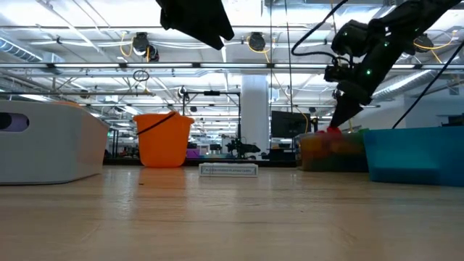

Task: Pick & Place Toys
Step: Put the red game piece into the black bin, then put the blue deck of cards into the blue bin

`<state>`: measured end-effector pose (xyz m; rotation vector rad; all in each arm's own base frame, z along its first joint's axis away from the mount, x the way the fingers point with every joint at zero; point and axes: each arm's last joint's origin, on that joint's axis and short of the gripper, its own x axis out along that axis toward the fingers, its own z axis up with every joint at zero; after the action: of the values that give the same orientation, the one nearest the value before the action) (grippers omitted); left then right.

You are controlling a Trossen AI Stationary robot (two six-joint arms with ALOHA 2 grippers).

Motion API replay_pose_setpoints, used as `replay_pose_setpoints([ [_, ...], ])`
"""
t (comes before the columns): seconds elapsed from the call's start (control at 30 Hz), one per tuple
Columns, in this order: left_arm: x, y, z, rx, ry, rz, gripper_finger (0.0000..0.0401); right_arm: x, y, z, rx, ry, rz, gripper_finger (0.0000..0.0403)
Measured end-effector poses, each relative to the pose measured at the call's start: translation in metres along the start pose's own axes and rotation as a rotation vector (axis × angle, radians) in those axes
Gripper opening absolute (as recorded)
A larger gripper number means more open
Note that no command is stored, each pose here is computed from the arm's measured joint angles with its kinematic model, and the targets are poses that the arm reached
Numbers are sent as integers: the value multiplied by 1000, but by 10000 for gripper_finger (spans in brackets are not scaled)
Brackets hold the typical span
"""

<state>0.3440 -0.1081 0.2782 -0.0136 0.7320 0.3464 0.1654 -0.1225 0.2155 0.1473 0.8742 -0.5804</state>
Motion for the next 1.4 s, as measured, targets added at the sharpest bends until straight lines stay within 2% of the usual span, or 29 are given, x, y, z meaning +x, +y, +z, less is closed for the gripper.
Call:
replay_pose_setpoints([
  [0.17, 0, 0, 0, 41, 0, 1, 214, -15, 7, 9, 3, -141, 118, 193],
  [0.43, 0, 0, 0, 41, 1, 2, 214, -37, 42, 25, 56, -368, 524, 185],
  [0.57, 5, -1, -4, 4, -41, 11, 214, -34, 72, 17, 14, -506, 682, 185],
  [0.7, 22, -4, -21, -26, -138, 13, 214, -35, 100, 2, -48, -739, 819, 181],
  [0.77, 32, -2, -30, -36, -189, 3, 214, -38, 109, -5, -50, -861, 808, 177],
  [0.83, 40, 1, -37, -58, -247, -3, 214, -39, 116, -12, -44, -944, 729, 174],
  [0.93, 49, 9, -42, -73, -359, -19, 214, -37, 122, -18, -58, -969, 590, 169],
  [1.0, 54, 15, -45, -62, -402, -61, 214, -34, 125, -19, -91, -971, 543, 168],
  [1.1, 60, 23, -48, -31, -397, -93, 214, -32, 127, -19, -112, -971, 539, 166],
  [1.4, 69, 35, -54, 65, -302, -38, 214, -29, 128, -19, -104, -952, 543, 166],
])
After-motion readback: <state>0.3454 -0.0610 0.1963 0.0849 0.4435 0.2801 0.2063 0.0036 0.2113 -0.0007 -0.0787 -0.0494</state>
